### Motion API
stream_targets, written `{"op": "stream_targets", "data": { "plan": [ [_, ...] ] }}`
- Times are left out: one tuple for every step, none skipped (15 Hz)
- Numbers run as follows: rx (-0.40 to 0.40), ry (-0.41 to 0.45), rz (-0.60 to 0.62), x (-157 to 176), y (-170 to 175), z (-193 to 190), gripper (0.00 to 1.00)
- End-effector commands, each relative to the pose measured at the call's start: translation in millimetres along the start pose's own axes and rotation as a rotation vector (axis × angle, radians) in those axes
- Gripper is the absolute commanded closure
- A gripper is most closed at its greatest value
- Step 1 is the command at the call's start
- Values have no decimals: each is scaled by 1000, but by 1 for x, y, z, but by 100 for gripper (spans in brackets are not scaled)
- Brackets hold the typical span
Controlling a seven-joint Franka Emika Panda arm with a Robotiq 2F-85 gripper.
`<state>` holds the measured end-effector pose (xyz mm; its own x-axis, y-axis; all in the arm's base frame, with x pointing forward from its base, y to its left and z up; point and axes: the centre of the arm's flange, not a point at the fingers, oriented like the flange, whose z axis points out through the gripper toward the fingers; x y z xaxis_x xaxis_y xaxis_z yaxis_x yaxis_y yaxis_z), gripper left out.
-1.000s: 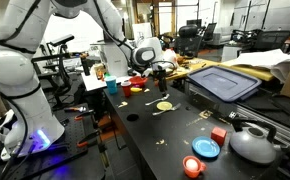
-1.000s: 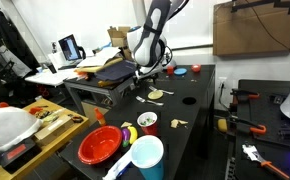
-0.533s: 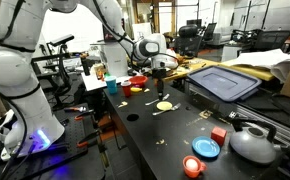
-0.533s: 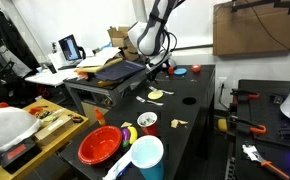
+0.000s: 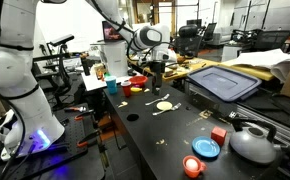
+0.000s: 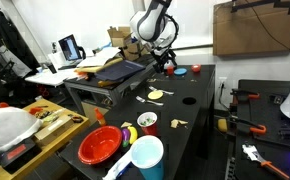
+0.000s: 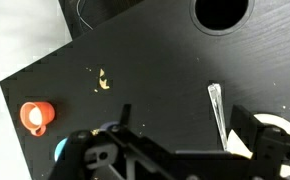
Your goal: Pick up the purple eggplant toy and move it to the left of the table next to the red plate, pick up the yellow banana toy and move it to the left of the table next to the purple eggplant toy
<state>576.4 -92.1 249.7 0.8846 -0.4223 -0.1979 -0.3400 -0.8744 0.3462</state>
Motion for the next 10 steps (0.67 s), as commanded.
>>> {"op": "stream_targets", "data": {
  "plan": [
    [-22, -29, -132, -22, 14, -20, 0],
    [-23, -28, -169, -28, 15, -23, 0],
    [-24, -25, -196, -32, 16, -27, 0],
    [-23, -22, -232, -38, 17, -31, 0],
    [-22, -19, -273, -43, 18, -36, 0],
    [-20, -17, -308, -49, 18, -40, 0],
    [-20, -11, -340, -56, 19, -46, 0],
    [-19, -7, -369, -63, 20, -53, 0],
    [-15, -4, -395, -71, 22, -61, 0],
    [-13, -1, -410, -77, 23, -67, 0]
  ]
}}
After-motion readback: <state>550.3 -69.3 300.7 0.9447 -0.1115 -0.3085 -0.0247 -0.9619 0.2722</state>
